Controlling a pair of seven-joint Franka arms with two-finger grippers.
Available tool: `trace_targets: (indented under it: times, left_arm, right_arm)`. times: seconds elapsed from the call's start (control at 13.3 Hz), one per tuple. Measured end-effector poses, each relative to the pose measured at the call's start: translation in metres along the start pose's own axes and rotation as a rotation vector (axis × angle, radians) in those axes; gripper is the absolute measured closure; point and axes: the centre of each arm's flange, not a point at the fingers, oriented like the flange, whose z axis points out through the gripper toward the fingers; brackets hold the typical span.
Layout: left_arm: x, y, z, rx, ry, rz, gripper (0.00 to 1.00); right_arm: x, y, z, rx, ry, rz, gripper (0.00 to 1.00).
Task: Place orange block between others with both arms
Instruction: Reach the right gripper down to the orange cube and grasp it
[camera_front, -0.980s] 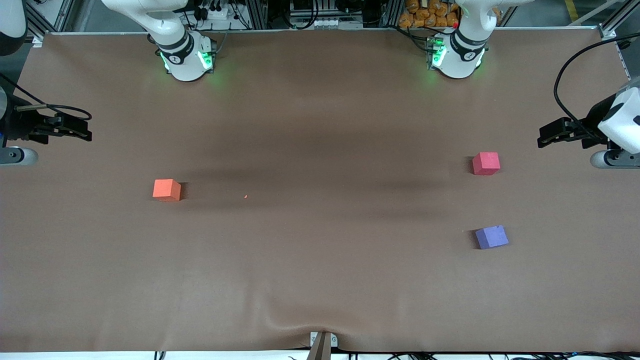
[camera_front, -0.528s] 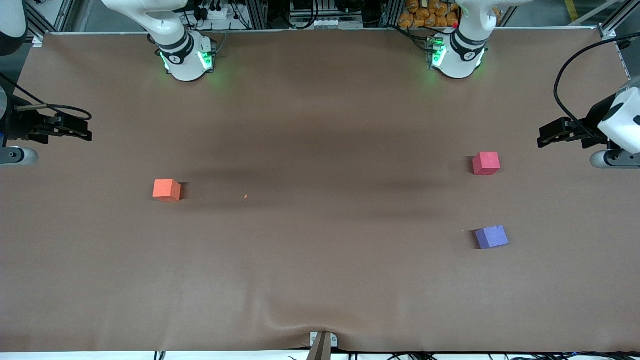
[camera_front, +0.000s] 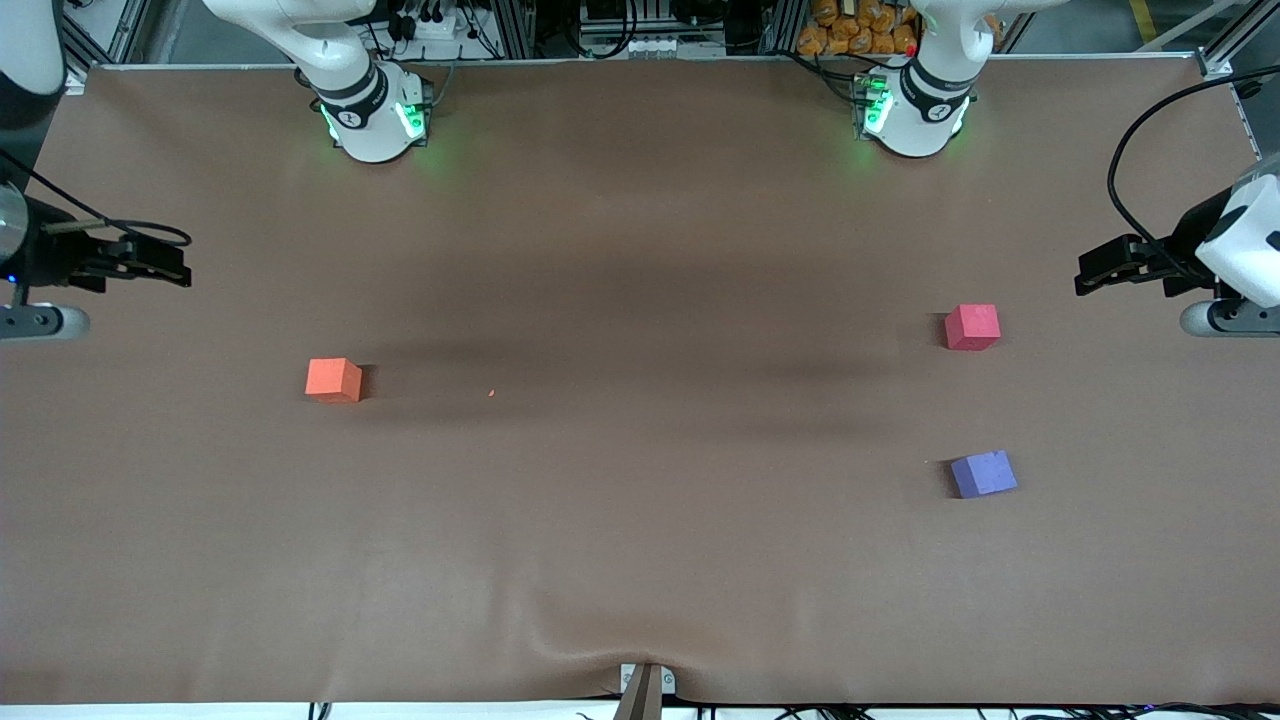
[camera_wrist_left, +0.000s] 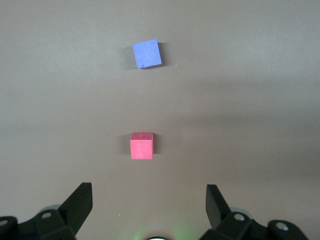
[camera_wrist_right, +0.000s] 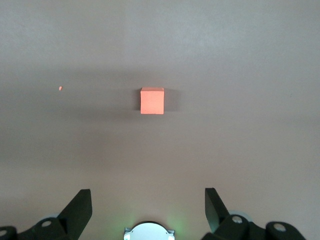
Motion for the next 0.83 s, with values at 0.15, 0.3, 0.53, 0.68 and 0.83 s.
trace_targets:
  times: [0.15, 0.3, 0.53, 0.68, 0.83]
  left_arm:
    - [0.000, 0.000, 0.000, 0.000, 0.000, 0.000, 0.00]
    - [0.000, 0.000, 0.000, 0.000, -0.001, 0.000, 0.00]
    - [0.000, -0.001, 0.000, 0.000, -0.002, -0.001, 0.00]
    - [0.000, -0.001, 0.001, 0.000, -0.002, -0.002, 0.00]
    - [0.000, -0.001, 0.001, 0.000, -0.002, -0.002, 0.00]
  right_arm:
    - [0.022, 0.001, 0.033, 0.001, -0.054, 0.000, 0.00]
    - [0.051, 0.002, 0.073, -0.001, -0.090, 0.000, 0.00]
    - [0.092, 0.003, 0.140, -0.004, -0.138, 0.000, 0.00]
    - [0.114, 0.003, 0.186, -0.006, -0.174, -0.002, 0.00]
    - [0.132, -0.001, 0.229, -0.005, -0.198, -0.009, 0.00]
